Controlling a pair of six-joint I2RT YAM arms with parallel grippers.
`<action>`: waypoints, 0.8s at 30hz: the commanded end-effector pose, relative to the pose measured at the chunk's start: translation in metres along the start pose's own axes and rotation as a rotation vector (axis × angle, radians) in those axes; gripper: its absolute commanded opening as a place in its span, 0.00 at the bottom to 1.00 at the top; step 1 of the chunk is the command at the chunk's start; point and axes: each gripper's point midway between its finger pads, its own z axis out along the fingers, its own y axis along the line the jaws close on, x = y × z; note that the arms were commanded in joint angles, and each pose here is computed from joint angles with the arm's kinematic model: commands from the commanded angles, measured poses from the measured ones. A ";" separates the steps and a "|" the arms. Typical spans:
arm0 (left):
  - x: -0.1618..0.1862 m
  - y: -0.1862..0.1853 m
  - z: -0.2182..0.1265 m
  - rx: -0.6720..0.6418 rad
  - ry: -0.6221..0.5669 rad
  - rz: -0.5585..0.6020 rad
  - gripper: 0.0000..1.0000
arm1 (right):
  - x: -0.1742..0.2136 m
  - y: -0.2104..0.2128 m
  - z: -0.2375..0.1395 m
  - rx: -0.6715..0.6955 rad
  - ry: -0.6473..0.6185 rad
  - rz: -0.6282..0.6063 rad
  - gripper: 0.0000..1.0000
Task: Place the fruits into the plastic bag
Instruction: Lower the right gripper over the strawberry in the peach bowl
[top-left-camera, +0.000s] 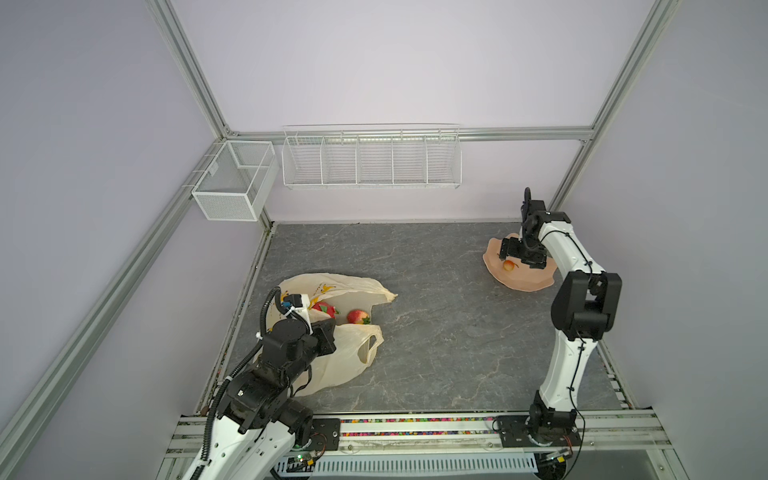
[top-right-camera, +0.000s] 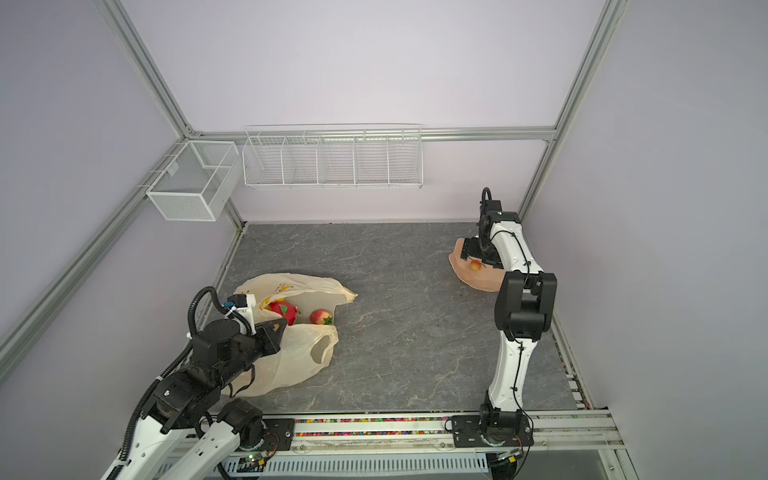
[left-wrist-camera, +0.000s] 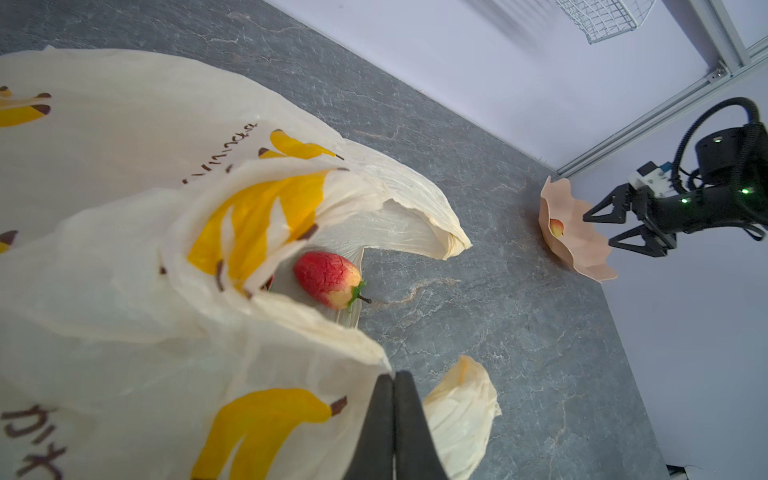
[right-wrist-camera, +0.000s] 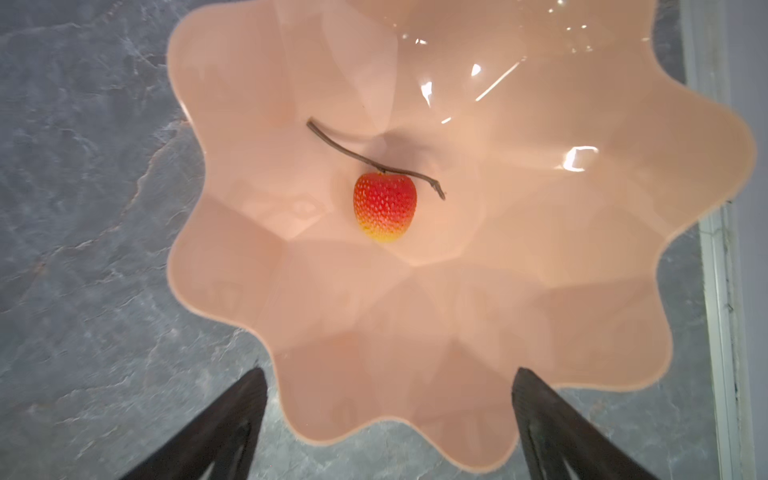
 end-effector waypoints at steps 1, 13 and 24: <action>-0.005 -0.008 -0.004 0.025 -0.001 0.015 0.00 | -0.011 -0.004 0.008 0.002 0.002 -0.048 0.96; -0.009 -0.015 -0.004 0.034 0.014 0.010 0.00 | -0.020 -0.006 0.061 0.018 0.063 -0.056 0.93; -0.013 -0.019 -0.006 0.042 0.013 0.004 0.00 | -0.032 -0.004 0.080 0.008 0.086 -0.086 0.88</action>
